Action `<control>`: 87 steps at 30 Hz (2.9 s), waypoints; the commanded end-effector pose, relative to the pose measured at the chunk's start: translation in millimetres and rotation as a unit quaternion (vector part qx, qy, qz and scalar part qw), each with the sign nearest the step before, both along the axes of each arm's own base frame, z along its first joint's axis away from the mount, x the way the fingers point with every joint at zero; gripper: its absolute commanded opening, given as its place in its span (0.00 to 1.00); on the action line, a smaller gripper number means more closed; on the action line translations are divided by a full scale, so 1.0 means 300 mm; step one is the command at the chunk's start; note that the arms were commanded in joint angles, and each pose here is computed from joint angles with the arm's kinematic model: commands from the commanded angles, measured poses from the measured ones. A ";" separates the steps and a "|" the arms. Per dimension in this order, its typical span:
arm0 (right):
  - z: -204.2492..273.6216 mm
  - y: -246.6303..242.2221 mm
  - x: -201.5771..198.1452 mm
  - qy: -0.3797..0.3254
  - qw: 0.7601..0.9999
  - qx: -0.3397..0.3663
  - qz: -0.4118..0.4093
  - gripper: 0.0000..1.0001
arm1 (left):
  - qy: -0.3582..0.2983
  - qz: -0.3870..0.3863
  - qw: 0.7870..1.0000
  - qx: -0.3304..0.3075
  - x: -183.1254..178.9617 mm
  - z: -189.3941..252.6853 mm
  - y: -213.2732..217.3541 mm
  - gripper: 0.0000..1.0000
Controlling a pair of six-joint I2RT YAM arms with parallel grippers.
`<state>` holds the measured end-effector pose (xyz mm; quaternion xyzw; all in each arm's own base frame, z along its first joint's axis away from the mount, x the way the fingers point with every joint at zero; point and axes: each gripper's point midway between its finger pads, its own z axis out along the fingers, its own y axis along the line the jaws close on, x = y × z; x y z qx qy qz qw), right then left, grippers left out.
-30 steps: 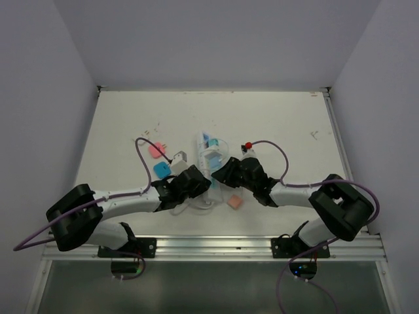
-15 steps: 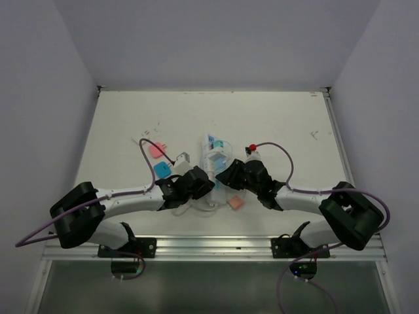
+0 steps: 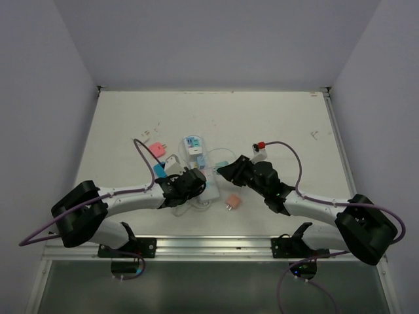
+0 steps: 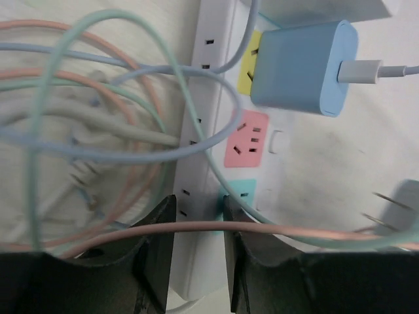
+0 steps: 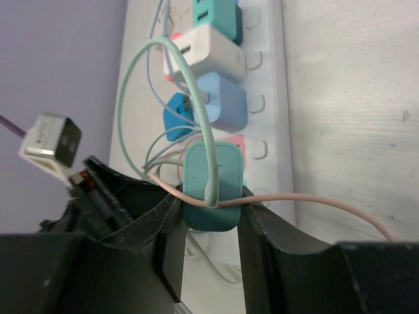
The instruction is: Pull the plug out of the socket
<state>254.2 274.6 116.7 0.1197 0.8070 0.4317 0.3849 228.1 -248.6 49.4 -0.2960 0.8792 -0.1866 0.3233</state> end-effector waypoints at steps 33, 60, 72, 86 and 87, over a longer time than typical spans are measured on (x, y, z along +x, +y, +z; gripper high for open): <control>-0.029 -0.201 -0.145 0.061 0.960 -0.253 0.101 0.68 | -0.097 -0.159 0.980 0.073 -0.056 0.247 0.132 0.68; 0.158 -0.044 0.035 -0.021 0.968 -0.226 0.104 0.57 | -0.117 -0.245 0.958 0.096 0.235 0.202 0.030 0.33; 0.117 -0.014 0.002 -0.010 0.973 -0.194 0.125 0.57 | -0.053 -0.258 0.963 0.049 0.085 0.028 0.047 0.31; 0.038 0.023 -0.023 0.015 0.974 -0.177 0.139 0.60 | -0.049 -0.294 0.955 0.006 -0.041 0.019 -0.057 0.33; 0.032 0.023 -0.024 0.020 0.975 -0.175 0.137 0.61 | -0.054 -0.290 0.955 0.003 -0.039 0.029 -0.056 0.33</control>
